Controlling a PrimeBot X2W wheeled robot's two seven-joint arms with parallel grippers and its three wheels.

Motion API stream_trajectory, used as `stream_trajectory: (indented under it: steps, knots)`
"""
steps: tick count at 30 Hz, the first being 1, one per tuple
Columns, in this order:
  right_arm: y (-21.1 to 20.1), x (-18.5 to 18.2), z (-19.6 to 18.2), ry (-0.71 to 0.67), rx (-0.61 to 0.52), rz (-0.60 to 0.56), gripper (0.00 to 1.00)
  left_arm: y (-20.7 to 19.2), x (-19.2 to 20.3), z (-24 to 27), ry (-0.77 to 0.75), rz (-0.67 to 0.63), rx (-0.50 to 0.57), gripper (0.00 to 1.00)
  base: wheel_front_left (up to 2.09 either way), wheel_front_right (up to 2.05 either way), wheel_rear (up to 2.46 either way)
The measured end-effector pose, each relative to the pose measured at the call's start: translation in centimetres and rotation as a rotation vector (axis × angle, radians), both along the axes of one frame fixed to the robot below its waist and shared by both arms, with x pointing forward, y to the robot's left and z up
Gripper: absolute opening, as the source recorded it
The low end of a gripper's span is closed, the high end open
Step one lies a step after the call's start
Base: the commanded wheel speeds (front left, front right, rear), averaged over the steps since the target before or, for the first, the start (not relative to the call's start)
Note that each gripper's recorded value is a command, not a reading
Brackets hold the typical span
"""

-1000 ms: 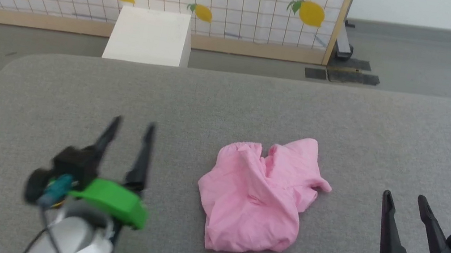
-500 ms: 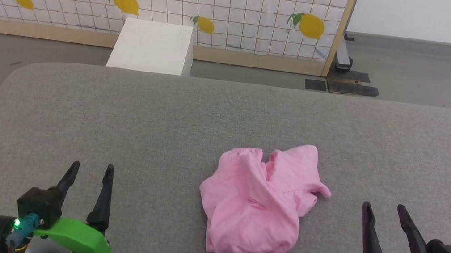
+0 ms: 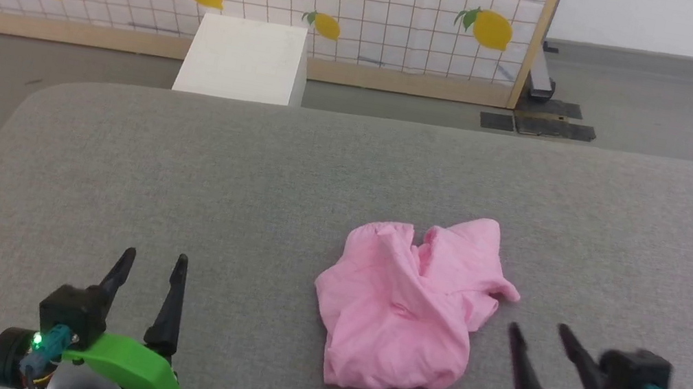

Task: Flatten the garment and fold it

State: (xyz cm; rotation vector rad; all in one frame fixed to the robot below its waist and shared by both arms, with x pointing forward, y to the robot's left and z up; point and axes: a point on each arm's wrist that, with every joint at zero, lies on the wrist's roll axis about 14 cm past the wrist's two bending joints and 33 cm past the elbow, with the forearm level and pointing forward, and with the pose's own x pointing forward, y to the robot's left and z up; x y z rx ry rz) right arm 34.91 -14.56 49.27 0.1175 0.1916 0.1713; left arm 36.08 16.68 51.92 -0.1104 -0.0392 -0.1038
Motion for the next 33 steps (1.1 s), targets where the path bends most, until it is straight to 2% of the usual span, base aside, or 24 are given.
stream_trajectory:
  steps: [9,19,20,21,22,25,29,33]
  knots:
    - [8.1,3.7,-1.0,0.171,-0.062,0.292,1.00,0.6,0.5,0.1,-0.003,0.028,-0.013,1.00,0.00,0.00,0.00]
    - [11.9,6.5,-3.6,0.344,-0.222,0.501,1.00,1.9,0.8,-0.3,0.001,0.082,-0.032,1.00,0.00,0.00,0.00]
    - [12.0,6.6,-4.1,0.364,-0.236,0.513,0.92,2.1,0.8,-0.5,0.008,0.088,-0.032,1.00,0.00,0.00,0.00]
    - [12.1,6.6,-4.4,0.380,-0.242,0.521,0.42,2.3,0.8,-0.7,0.011,0.093,-0.032,1.00,0.00,0.00,0.00]
    - [12.2,6.7,-4.8,0.394,-0.248,0.529,0.00,2.4,0.8,-0.9,0.016,0.095,-0.031,1.00,0.00,0.00,0.00]
    - [12.2,6.8,-5.3,0.414,-0.260,0.544,0.00,2.7,0.7,-1.5,0.031,0.102,-0.029,1.00,0.00,0.00,0.00]
    - [11.7,7.9,-3.8,0.330,-0.230,0.519,0.00,2.5,0.9,-1.4,0.029,0.096,-0.029,1.00,0.00,0.00,0.00]
    - [9.9,9.3,-1.0,0.214,-0.174,0.445,0.00,1.9,1.2,-1.1,0.015,0.079,-0.031,1.00,0.00,0.00,0.00]
